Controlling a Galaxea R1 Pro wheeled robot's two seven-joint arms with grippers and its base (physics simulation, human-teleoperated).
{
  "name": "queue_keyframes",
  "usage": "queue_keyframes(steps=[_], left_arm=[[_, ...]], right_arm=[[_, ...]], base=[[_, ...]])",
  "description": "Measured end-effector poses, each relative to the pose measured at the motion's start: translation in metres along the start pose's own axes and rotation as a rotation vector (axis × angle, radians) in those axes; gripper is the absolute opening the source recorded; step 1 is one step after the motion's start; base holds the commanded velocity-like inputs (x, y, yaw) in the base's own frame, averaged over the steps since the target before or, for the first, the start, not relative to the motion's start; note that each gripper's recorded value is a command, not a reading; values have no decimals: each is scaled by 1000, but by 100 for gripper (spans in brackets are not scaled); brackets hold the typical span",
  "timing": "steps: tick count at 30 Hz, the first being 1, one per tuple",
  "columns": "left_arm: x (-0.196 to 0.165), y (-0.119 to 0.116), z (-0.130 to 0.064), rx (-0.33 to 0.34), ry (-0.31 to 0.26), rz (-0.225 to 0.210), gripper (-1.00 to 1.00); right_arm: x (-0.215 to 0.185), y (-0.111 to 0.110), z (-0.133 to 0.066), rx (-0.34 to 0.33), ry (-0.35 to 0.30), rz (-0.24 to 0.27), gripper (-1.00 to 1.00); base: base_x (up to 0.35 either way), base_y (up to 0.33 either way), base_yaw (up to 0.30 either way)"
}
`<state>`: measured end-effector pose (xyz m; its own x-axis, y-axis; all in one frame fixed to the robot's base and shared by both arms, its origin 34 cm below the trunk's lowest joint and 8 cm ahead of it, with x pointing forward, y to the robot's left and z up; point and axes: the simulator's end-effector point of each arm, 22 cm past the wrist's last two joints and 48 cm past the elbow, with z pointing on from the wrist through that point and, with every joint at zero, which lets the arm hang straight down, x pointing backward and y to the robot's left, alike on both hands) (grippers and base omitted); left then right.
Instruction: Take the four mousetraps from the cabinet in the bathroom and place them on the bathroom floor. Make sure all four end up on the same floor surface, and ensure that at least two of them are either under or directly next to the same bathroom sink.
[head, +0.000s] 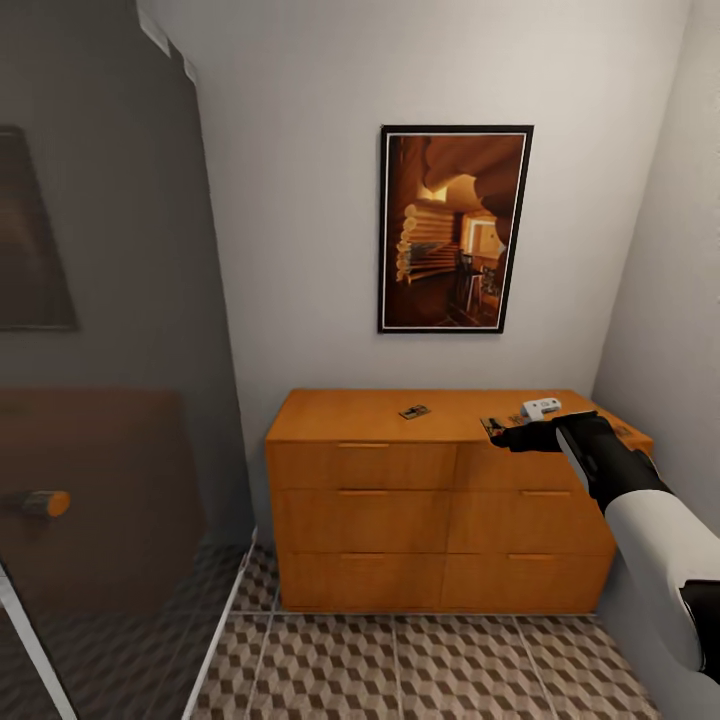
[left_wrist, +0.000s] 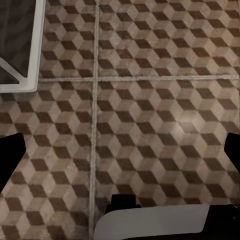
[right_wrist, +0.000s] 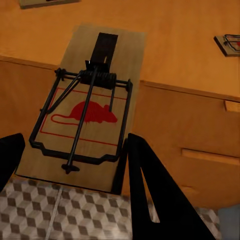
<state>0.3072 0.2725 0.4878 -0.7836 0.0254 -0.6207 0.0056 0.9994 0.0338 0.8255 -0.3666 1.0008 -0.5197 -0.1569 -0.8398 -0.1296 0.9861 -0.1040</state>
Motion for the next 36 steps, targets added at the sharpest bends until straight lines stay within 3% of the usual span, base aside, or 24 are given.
queue_keyframes(steps=[11,26,32,36], left_arm=[[0,0,0,0,-1,0,100],[0,-1,0,1,-1,0,100],[0,-1,0,1,-1,-1,100],[0,-1,0,1,-1,-1,100]], right_arm=[[9,1,4,-5,19,6,-100],[94,8,41,-50,75,3,-100],[142,16,51,-76,81,-10,-100],[158,20,54,-90,45,-25,-100]], base=[[-281,144,0],[-123,64,0],[-3,2,0],[0,0,0]])
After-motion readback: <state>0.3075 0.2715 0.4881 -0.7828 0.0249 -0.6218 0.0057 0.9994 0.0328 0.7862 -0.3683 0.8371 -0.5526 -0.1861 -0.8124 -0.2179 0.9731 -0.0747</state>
